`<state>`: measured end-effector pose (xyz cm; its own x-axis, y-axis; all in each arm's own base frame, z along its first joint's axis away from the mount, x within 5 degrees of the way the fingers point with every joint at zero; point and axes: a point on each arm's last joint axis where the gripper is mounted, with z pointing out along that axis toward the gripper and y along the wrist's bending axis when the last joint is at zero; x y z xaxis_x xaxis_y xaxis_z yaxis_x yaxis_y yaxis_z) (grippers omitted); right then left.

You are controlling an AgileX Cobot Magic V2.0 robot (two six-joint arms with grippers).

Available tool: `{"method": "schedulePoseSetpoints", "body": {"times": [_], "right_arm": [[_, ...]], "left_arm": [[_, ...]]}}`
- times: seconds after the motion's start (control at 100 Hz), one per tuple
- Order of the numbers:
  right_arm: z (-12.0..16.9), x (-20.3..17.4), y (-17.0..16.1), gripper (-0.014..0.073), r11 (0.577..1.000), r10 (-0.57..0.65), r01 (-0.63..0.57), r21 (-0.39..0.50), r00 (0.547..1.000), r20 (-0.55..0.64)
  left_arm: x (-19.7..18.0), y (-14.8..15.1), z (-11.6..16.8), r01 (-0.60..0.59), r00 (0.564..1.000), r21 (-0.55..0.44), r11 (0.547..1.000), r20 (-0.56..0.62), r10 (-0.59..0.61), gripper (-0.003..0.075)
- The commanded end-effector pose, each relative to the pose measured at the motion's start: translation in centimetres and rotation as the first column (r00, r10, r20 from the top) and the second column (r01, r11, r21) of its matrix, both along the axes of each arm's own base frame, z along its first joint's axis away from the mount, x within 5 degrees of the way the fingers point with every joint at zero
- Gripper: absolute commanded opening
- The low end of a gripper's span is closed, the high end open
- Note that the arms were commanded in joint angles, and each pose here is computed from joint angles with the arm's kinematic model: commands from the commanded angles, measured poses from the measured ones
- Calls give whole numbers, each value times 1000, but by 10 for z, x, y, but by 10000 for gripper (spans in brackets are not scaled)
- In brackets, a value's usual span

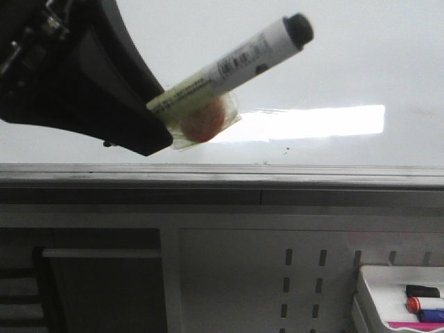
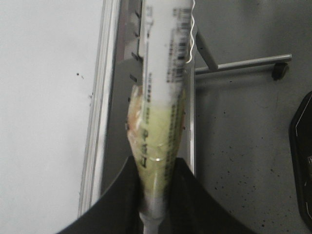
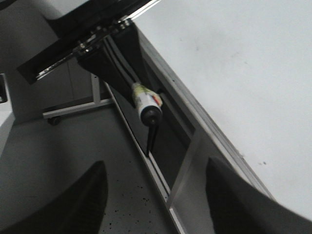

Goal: Write number 4 on whiteboard

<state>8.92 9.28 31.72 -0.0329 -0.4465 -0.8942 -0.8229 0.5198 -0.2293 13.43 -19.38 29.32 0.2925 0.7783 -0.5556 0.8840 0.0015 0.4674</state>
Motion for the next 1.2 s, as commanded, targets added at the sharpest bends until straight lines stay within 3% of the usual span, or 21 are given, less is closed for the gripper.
{"method": "schedulePoseSetpoints", "body": {"times": [0.0,0.26,0.65,0.87,1.07,1.19], "right_arm": [[18,3,9,397,996,9,-17,86,996,91],[14,4,42,397,987,117,-128,101,987,110],[3,25,68,391,992,83,-86,92,996,37],[-3,32,76,206,994,86,-87,61,996,13],[-6,33,78,149,995,91,-92,37,996,17],[-6,33,78,35,995,100,-101,19,995,29]], "left_arm": [[-7,-2,20,25,998,-91,996,66,-19,-20],[-18,-5,24,79,994,-105,991,78,-71,-20],[-24,-9,25,106,992,-107,989,80,-98,-20],[-24,-9,25,106,992,-110,988,83,-97,-20],[-24,-9,25,106,992,-111,988,83,-97,-20],[-24,-9,25,106,992,-111,988,83,-97,-20]]}}
